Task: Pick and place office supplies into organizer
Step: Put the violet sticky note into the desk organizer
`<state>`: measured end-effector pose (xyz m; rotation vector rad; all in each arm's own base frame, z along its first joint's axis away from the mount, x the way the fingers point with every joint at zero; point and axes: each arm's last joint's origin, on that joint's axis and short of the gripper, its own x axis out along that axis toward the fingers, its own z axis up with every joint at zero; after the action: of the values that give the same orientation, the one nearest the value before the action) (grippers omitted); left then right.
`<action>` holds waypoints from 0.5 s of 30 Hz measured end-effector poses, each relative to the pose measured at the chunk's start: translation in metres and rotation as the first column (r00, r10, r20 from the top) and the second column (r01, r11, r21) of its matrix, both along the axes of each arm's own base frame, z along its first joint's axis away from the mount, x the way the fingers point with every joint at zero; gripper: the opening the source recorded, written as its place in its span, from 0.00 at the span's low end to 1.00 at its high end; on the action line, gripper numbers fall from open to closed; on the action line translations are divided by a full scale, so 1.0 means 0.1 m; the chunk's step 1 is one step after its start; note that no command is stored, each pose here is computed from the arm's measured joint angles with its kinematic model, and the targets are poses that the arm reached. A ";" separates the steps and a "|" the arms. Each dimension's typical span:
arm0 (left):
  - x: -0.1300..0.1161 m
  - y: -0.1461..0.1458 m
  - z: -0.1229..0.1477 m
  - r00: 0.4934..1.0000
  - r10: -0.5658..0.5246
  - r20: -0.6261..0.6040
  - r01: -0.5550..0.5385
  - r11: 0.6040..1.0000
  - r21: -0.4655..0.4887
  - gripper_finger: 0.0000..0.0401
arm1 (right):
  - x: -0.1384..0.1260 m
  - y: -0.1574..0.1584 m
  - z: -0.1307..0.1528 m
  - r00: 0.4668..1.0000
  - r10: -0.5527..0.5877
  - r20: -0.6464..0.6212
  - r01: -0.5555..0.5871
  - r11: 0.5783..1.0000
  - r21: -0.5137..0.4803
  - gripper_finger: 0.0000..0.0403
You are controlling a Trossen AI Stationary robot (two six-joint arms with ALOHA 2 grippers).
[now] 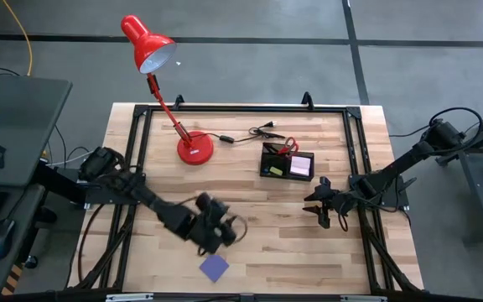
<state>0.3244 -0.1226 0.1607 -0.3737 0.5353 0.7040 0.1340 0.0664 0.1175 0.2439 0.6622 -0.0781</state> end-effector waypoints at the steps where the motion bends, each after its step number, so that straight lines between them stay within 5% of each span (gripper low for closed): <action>1: -0.04 -0.08 -0.01 0.999 -0.043 -0.030 0.043 0.999 -0.002 0.50 | 0.00 0.00 0.00 1.000 0.000 0.000 0.000 1.000 0.000 0.40; 5: -0.21 -0.40 -0.03 0.965 -0.232 -0.124 0.239 0.970 0.044 0.67 | 0.00 0.00 0.00 1.000 0.000 0.000 0.000 1.000 0.000 0.40; 7: -0.28 -0.54 -0.03 0.914 -0.352 -0.199 0.380 0.916 0.124 0.79 | 0.00 0.00 0.00 1.000 0.000 0.000 0.000 1.000 0.000 0.40; 11: -0.42 -0.81 -0.03 0.762 -0.557 -0.331 0.630 0.755 0.181 0.97 | 0.00 0.00 0.00 1.000 0.000 0.000 0.000 1.000 0.000 0.39; 15: -0.53 -1.06 0.03 0.566 -0.712 -0.415 0.818 0.547 0.177 0.93 | 0.00 0.00 0.00 1.000 0.000 0.000 0.000 1.000 0.000 0.39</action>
<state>0.2711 -0.2284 0.1642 0.3415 0.7711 -0.0521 0.1340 0.0664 0.1175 0.2438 0.6622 -0.0780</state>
